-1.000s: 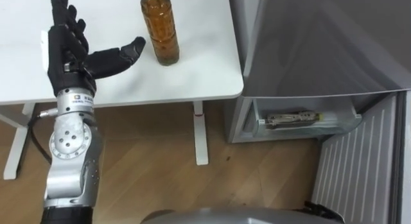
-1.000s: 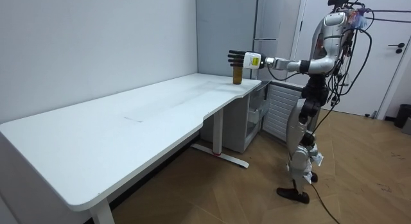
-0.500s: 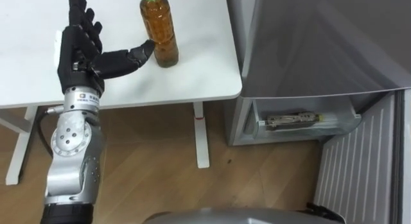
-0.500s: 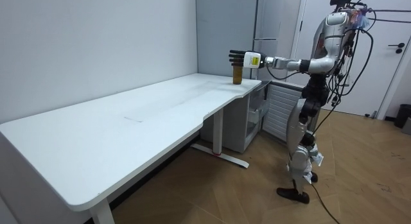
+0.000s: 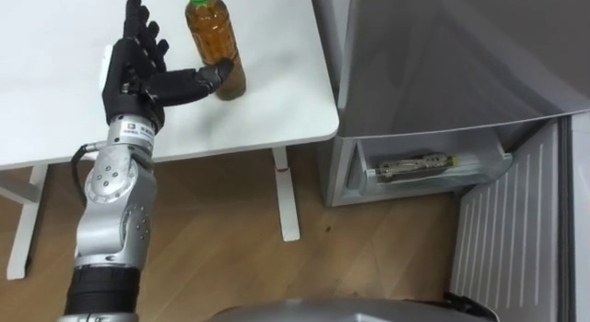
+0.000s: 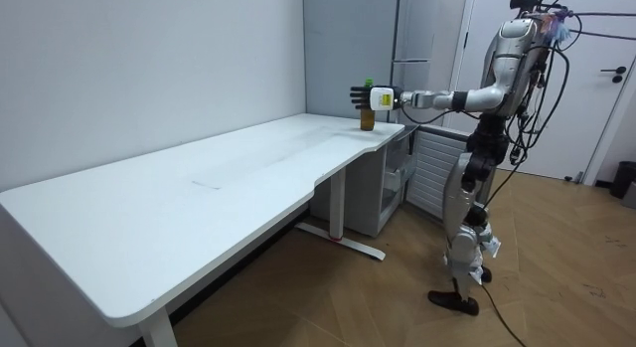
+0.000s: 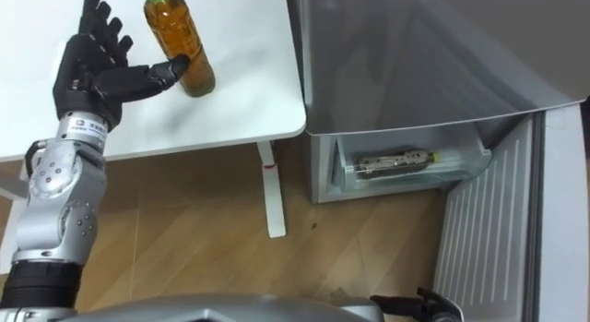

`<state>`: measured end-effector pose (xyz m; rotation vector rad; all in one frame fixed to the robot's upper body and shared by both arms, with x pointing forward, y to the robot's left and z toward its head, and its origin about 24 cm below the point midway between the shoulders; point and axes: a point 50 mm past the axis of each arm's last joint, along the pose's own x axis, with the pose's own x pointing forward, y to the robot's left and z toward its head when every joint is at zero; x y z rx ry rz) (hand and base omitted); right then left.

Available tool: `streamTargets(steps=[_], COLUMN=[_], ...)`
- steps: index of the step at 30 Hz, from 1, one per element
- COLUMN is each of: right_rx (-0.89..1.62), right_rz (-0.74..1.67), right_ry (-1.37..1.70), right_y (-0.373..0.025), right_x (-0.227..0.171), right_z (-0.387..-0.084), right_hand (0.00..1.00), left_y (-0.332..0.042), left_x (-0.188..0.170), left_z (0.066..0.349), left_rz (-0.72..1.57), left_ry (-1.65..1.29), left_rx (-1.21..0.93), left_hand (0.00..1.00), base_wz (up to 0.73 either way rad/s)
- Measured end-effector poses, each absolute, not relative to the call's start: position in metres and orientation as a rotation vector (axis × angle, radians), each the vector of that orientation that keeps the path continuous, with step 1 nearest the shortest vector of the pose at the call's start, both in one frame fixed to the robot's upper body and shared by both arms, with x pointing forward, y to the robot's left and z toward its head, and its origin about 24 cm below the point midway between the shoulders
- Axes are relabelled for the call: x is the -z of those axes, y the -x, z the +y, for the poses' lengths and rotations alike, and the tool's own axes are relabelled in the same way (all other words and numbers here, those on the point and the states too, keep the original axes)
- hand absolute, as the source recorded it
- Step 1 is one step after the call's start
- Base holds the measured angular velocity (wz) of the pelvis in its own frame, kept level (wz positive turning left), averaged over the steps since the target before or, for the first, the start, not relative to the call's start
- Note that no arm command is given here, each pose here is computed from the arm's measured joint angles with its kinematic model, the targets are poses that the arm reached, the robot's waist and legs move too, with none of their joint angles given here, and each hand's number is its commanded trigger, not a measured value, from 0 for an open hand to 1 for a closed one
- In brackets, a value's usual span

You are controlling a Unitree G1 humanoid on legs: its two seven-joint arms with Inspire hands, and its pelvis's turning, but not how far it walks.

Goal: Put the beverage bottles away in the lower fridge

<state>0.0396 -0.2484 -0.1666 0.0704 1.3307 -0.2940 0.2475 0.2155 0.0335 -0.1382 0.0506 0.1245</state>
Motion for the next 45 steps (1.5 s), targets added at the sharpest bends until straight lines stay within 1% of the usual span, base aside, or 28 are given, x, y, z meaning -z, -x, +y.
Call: streamTargets(steps=[7,14,21,27,33,38,45], right_rx=[0.296,0.307,0.32,0.323,0.306,0.314,0.309], right_rz=[1.341,1.334,1.339,1.346,1.362,1.367,1.389], right_ry=[-0.075,-0.085,-0.093,-0.09,-0.05,-0.042,-0.021], right_y=[-0.038,-0.041,-0.04,-0.039,-0.039,-0.038,-0.037], right_x=[0.167,0.166,0.166,0.166,0.165,0.165,0.165], right_z=[-0.248,-0.249,-0.25,-0.253,-0.256,-0.258,-0.258], right_hand=[0.0,0.0,0.0,0.0,0.0,0.0,0.0], left_y=[-0.255,-0.258,-0.262,-0.268,-0.28,-0.286,-0.292], left_x=[-0.033,-0.024,-0.027,-0.023,-0.022,-0.016,-0.02], left_z=[0.215,0.215,0.214,0.215,0.215,0.215,0.214], left_rz=[0.061,0.117,0.104,0.14,0.157,0.188,0.189], left_ry=[0.141,0.144,0.145,0.146,0.149,0.215,0.232], left_rx=[-0.124,-0.127,-0.122,-0.135,-0.139,-0.157,-0.157], left_hand=[0.0,0.0,0.0,0.0,0.0,0.0,0.0], base_wz=[0.0,-0.02,0.0,0.0,-0.01,0.0,-0.01])
